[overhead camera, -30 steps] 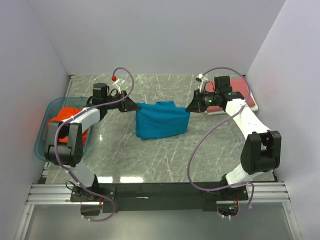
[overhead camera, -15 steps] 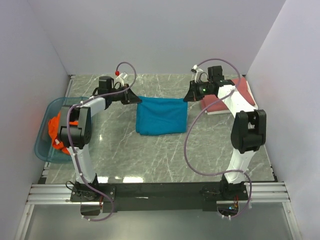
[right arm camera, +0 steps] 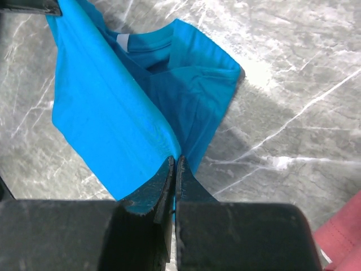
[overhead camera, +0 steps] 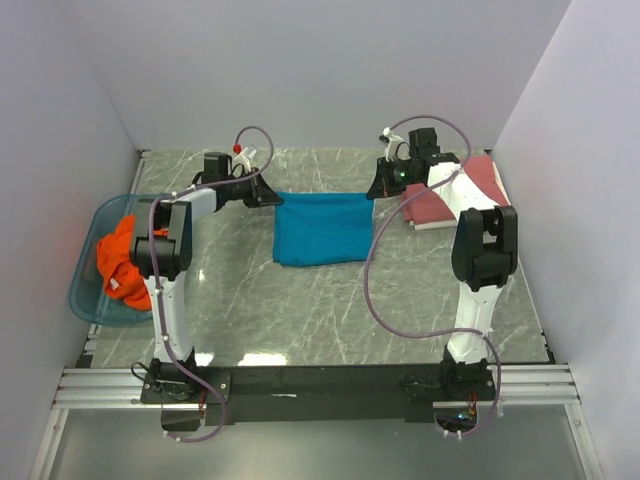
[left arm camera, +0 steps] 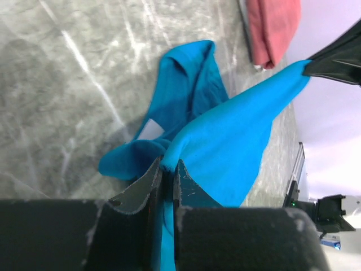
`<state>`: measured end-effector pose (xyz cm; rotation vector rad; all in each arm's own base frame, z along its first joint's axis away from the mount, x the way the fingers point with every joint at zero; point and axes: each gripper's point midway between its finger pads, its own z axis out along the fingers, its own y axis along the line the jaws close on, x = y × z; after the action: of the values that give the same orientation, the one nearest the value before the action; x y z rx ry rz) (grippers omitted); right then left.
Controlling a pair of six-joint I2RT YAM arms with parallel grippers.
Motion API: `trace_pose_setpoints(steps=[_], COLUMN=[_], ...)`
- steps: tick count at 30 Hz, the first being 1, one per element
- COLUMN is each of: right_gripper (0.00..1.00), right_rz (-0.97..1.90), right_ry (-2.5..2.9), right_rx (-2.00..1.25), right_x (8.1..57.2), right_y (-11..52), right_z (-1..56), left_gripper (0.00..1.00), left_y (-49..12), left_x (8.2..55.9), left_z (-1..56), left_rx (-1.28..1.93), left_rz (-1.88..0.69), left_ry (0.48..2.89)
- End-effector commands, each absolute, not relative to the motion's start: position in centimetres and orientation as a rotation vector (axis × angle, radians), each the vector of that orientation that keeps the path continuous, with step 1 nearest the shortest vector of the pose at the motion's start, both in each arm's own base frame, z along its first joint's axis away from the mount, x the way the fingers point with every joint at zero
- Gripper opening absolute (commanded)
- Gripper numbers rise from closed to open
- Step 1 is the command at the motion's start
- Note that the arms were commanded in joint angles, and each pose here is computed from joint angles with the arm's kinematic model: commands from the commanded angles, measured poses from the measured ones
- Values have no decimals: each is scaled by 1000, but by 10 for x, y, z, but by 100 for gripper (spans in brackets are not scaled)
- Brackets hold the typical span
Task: Fold and stack the t-shirts
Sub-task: Fold the tshirt
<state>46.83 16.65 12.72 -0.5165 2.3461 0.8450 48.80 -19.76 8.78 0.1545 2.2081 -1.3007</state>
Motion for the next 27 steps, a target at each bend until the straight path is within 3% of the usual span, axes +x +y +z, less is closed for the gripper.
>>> trace_pose_setpoints(steps=[1, 3, 6, 7, 9, 10, 13, 15, 16, 19, 22, 27], right_gripper=[0, 0, 0, 3, 21, 36, 50, 59, 71, 74, 74, 73], right_rz=[797, 782, 756, 741, 716, 703, 616, 589, 567, 636, 774, 814], right_ry=[2336, 2327, 2347, 2358, 2362, 2366, 2350, 2343, 2300, 2274, 2276, 2342], right_rx=[-486, -472, -432, -416, -383, -367, -327, -321, -322, -384, -471, -490], right_x=[492, 504, 517, 521, 528, 531, 539, 533, 533, 510, 480, 456], right_y=[165, 166, 165, 164, 162, 161, 150, 146, 144, 149, 162, 162], right_z=[126, 129, 120, 113, 111, 107, 114, 118, 136, 153, 156, 134], left_gripper=[4, 5, 14, 28, 46, 63, 80, 86, 92, 96, 95, 93], left_y=[-192, -191, -190, -189, -186, -180, -163, -132, -120, -92, -84, -108], left_x=[507, 512, 522, 529, 535, 546, 559, 574, 569, 546, 512, 469], left_z=[91, 86, 82, 85, 78, 83, 118, 145, 150, 231, 260, 247], left_rx=[132, 103, 61, 50, 12, -20, -32, -87, -119, -130, -125, -60], left_rz=[-1249, -1241, -1224, -1205, -1176, -1106, -940, -699, -624, -489, -509, -711], left_ry=[2187, 2195, 2197, 2189, 2214, 2204, 2146, 2077, 2069, 1903, 1843, 1874])
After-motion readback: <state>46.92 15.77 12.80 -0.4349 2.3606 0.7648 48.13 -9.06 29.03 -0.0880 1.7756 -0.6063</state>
